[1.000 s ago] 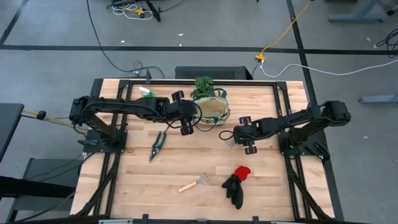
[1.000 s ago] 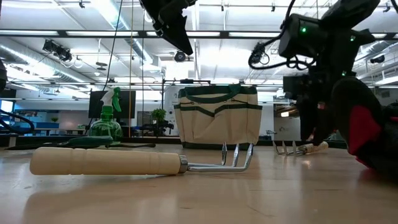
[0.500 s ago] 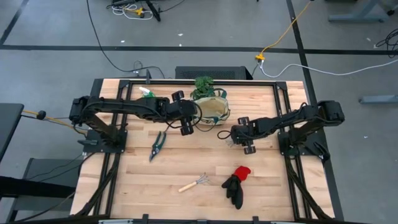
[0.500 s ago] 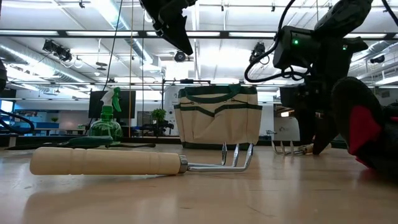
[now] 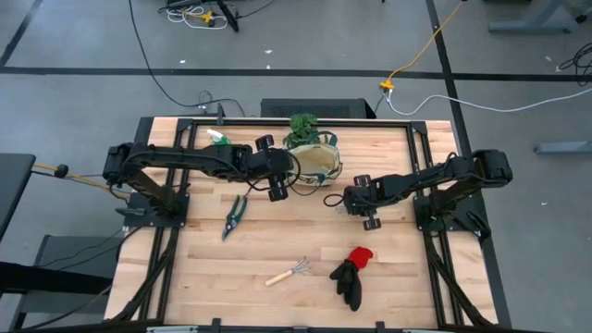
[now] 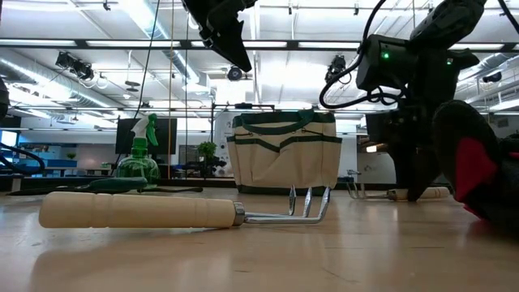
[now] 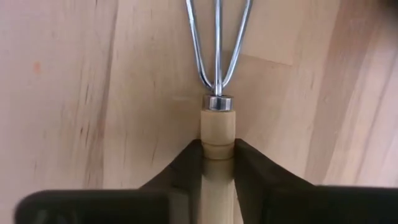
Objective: Pick & Place Garden tools in Gardening bag
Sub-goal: Put the top brown hand rake into the green gardening bag
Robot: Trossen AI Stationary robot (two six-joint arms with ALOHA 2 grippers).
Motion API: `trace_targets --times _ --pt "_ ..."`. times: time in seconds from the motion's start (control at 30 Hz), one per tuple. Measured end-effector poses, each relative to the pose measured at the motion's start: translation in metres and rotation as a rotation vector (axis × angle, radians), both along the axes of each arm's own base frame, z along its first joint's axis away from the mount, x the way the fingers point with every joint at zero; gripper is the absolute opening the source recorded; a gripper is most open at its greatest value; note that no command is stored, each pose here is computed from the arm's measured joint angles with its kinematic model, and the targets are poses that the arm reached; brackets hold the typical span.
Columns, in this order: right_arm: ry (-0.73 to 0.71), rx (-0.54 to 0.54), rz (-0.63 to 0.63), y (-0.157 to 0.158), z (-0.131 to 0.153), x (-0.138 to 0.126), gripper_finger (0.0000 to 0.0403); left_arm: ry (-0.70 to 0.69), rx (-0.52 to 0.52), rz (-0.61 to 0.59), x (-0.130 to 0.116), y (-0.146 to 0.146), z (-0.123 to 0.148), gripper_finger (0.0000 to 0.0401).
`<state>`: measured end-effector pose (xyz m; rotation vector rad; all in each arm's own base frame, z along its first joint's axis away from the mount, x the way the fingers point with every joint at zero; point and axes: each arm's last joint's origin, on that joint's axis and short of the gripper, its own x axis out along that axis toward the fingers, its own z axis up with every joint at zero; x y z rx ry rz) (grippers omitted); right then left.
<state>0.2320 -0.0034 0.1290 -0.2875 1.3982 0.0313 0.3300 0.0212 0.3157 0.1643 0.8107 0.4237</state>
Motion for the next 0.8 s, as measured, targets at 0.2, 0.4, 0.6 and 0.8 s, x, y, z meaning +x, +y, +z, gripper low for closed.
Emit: trace_targets --times 0.2,0.4,0.6,0.8 --pt "-0.002 0.012 -0.028 0.000 0.000 0.000 0.0045 0.000 0.000 0.000 0.000 0.000 0.000 0.0060" --pt "-0.011 0.041 -0.067 0.001 0.003 0.000 0.0045 0.001 0.000 0.000 0.000 0.000 0.000 0.0060" --pt "-0.145 0.109 -0.089 0.007 0.027 0.008 0.0044 0.001 0.000 0.000 0.000 0.000 0.000 0.0060" --pt "-0.340 0.201 -0.057 0.020 0.060 0.010 0.0044 0.001 0.000 0.000 0.000 0.000 0.000 0.0060"
